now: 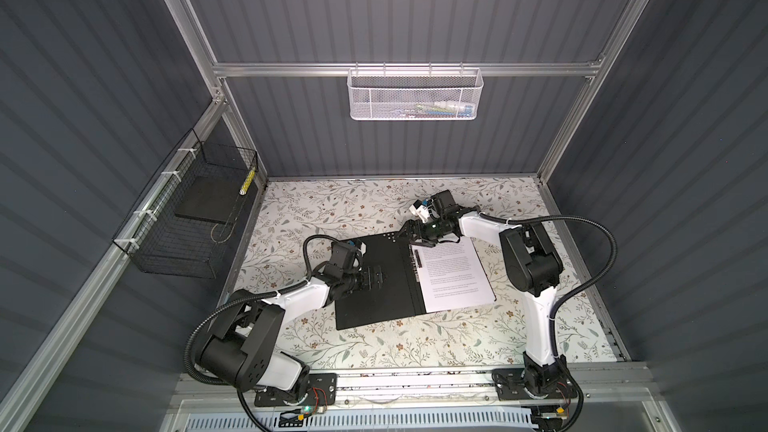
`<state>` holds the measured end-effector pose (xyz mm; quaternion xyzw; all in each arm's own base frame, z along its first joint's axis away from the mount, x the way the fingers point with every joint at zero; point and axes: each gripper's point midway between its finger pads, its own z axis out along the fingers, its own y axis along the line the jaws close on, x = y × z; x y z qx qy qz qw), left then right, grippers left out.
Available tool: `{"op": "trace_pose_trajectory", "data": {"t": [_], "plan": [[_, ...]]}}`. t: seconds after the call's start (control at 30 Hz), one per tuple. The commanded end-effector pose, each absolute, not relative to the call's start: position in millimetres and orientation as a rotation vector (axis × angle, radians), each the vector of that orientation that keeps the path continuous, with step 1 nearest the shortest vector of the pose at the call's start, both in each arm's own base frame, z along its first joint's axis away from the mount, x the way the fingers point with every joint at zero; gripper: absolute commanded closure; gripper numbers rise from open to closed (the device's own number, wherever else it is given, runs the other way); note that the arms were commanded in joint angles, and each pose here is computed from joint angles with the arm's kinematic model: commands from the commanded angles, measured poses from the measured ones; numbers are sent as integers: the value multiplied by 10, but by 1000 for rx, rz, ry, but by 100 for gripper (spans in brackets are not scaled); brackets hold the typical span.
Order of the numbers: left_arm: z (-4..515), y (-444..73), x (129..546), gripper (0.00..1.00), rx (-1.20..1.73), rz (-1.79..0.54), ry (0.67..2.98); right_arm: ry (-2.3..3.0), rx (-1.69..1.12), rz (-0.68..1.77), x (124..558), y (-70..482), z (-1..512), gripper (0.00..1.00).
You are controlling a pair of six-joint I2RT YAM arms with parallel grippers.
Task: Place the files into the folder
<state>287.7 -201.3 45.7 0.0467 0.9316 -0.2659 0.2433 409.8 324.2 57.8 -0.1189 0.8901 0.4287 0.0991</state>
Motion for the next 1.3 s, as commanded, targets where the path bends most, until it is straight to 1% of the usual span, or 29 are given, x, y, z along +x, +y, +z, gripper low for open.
{"op": "trace_pose_trajectory", "data": {"t": [0.0, 0.43, 0.73, 1.07, 1.27], "plan": [[118, -1838, 2604, 0, 86, -659, 2699, 2632, -393, 1302, 4057, 3313, 616, 8], [102, -1815, 2637, 0, 68, -639, 2694, 2597, -422, 1433, 3968, 3409, 693, 10], [98, -1789, 2661, 0, 57, -624, 2690, 2558, -446, 1463, 3866, 3387, 915, 12], [116, -1761, 2663, 1, 58, -621, 2676, 2533, -459, 1527, 3397, 3225, 1137, 12], [136, -1766, 2656, 0, 61, -633, 2667, 2535, -450, 1468, 3199, 3075, 1231, 11]]}}
